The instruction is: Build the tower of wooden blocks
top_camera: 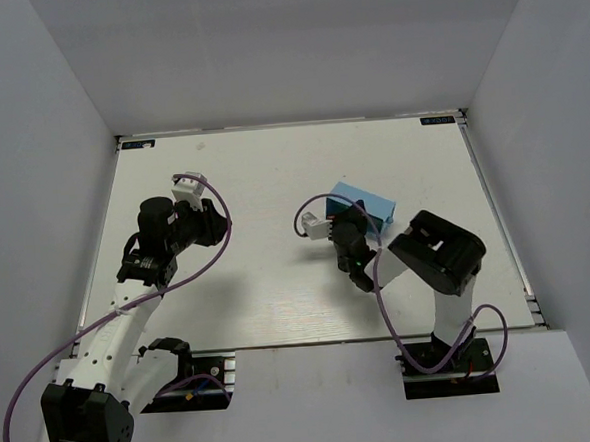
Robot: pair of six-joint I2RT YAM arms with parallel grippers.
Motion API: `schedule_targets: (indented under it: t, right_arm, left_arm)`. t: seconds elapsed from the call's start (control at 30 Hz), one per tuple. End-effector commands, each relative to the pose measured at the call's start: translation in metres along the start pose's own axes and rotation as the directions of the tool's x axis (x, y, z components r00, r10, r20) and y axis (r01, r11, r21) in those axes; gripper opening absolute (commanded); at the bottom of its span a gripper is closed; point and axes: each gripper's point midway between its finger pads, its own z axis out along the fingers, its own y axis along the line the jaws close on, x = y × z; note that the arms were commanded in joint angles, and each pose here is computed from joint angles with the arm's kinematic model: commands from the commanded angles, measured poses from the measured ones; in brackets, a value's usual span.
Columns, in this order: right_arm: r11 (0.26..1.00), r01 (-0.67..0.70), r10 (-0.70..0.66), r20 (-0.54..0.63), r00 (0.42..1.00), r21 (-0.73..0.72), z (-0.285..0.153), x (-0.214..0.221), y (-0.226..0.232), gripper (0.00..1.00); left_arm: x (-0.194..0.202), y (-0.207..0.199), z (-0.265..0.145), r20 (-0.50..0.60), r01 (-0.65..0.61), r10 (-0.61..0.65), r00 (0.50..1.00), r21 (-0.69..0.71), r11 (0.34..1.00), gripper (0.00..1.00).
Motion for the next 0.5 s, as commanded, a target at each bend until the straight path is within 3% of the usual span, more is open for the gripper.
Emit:
schedule_targets:
  t: [0.0,0.07,0.3,0.47]
  right_arm:
    - [0.956,-0.083,0.084,0.008,0.996,0.281,-0.016,-0.003,-0.053,0.00]
    - [0.955,-0.008,0.007,0.003,1.000,0.297,-0.020,-0.005,-0.047,0.08]
    - [0.948,0.011,-0.019,0.021,1.000,0.317,-0.031,-0.012,-0.048,0.59]
    - [0.964,0.002,-0.010,0.027,1.000,0.264,-0.039,-0.007,-0.045,0.76]
  left_arm:
    - [-0.015,-0.004,-0.004,0.038,-0.016,0.016,0.999,0.002,1.000,0.42]
    - [-0.015,-0.004,-0.004,0.038,-0.016,0.016,0.999,0.002,1.000,0.44]
    - [-0.015,-0.004,-0.004,0.038,-0.016,0.016,0.999,0.002,1.000,0.46]
    - [-0.015,-0.004,-0.004,0.038,-0.016,0.016,0.999,0.002,1.000,0.47]
